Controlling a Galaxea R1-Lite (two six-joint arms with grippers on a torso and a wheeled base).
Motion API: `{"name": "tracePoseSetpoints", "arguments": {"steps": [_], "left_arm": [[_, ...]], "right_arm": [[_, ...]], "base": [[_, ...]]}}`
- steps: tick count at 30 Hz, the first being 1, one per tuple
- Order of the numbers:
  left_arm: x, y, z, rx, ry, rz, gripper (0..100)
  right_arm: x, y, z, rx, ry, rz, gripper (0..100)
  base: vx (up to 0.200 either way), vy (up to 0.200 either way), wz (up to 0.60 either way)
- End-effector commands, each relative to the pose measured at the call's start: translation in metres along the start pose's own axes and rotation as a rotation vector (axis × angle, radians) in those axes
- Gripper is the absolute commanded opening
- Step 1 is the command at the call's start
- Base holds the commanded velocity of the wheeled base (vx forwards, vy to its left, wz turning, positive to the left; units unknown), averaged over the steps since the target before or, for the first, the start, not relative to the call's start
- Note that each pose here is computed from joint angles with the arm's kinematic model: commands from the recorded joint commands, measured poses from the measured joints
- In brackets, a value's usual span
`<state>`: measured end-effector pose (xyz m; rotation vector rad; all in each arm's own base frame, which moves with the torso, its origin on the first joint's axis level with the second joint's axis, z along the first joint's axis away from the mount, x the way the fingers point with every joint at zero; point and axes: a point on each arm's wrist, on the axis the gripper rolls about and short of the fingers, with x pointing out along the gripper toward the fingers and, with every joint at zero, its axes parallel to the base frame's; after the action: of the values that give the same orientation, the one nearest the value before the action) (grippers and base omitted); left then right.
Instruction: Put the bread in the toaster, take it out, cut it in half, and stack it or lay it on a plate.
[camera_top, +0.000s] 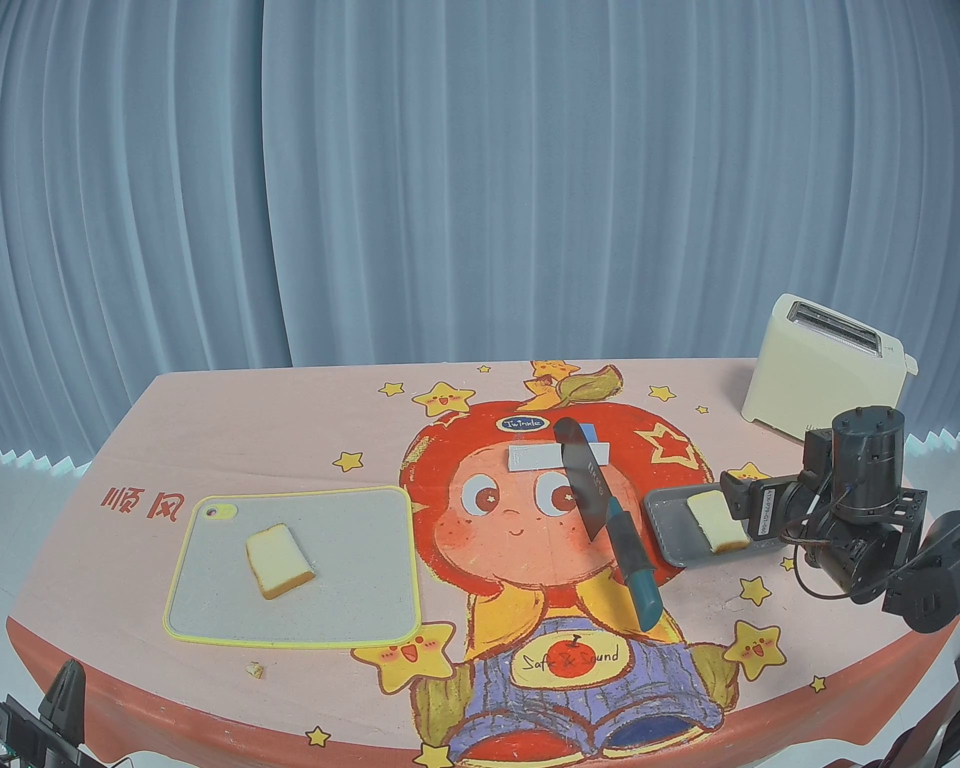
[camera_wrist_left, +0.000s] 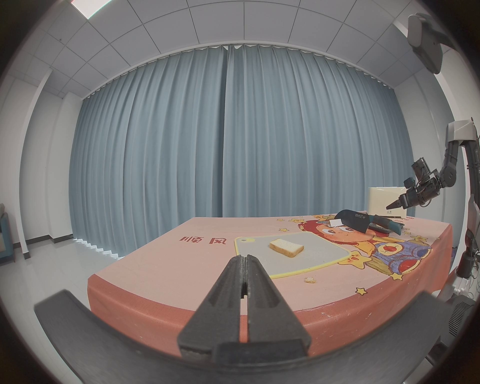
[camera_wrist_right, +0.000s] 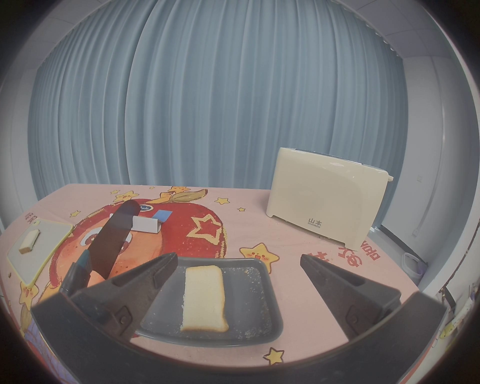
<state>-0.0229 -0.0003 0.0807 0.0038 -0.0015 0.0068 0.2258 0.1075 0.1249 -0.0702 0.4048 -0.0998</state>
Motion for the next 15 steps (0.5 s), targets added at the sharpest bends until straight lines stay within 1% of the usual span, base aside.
{"name": "tracePoseSetpoints", "arguments": {"steps": [1,7,12,15], "left_arm": [[0.0,0.0,-0.005,-0.001,0.001,-0.001,0],[0.0,0.0,-0.005,-0.001,0.001,0.001,0],[0.0,0.0,-0.005,0.001,0.001,0.001,0],[0.0,0.0,-0.005,-0.001,0.001,-0.001,0]], "right_arm": [[-0.005,-0.008,0.008,0.029,-0.033,-0.014,100],[-0.009,-0.019,0.016,0.057,-0.059,-0.001,100],[-0.009,-0.021,0.017,0.051,-0.058,0.012,100],[-0.009,-0.022,0.018,0.055,-0.064,0.013,100]], "base": [[0.0,0.0,0.0],[0.0,0.0,0.0],[0.0,0.0,0.0],[0.0,0.0,0.0]]}}
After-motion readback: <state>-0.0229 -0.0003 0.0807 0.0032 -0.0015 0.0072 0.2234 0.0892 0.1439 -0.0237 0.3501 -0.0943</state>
